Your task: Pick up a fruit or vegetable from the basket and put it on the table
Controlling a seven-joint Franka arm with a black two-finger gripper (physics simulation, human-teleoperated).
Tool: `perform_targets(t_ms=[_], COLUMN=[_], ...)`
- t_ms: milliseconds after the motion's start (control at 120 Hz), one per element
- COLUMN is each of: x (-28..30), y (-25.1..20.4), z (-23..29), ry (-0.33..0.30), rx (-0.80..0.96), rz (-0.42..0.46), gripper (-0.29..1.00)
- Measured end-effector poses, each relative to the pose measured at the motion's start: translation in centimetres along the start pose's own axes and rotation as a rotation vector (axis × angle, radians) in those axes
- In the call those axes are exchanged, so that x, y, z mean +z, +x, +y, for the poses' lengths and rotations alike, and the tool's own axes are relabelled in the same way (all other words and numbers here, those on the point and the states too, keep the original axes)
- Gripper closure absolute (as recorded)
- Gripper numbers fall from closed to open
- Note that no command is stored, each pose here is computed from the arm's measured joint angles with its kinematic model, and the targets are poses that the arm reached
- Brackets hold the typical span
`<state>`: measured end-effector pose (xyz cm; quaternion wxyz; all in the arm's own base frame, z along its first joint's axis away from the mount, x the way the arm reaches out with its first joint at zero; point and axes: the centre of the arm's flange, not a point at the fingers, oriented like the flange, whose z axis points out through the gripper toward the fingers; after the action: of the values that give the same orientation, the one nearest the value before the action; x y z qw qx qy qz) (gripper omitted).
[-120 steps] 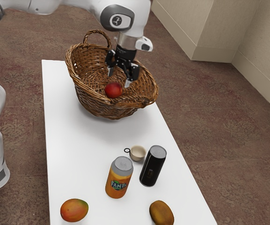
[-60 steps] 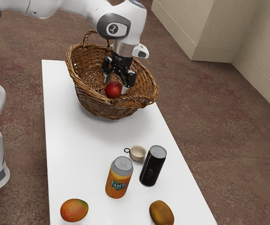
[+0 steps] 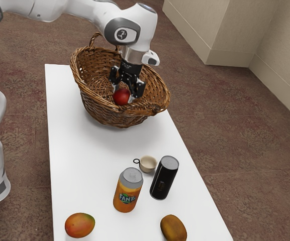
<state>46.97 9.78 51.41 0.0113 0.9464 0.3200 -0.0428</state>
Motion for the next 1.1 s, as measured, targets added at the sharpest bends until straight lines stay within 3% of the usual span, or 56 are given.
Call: perform_targets(t_ms=[142, 342, 483, 767, 1100], x=[-2.1, -14.6, -19.2, -17.8, -12.3], y=[0.1, -0.8, -0.9, 1.9, 3.6], z=[0.2, -0.9, -7.2, -22.7, -28.7], ry=[-0.011, -0.091, -0.102, -0.063, -0.043], rx=[-0.003, -0.019, -0.117, -0.399, -0.501], rz=[0.030, 0.170, 0.197, 0.120, 0.023], gripper=[0.39, 0.39, 0.39, 0.40, 0.40])
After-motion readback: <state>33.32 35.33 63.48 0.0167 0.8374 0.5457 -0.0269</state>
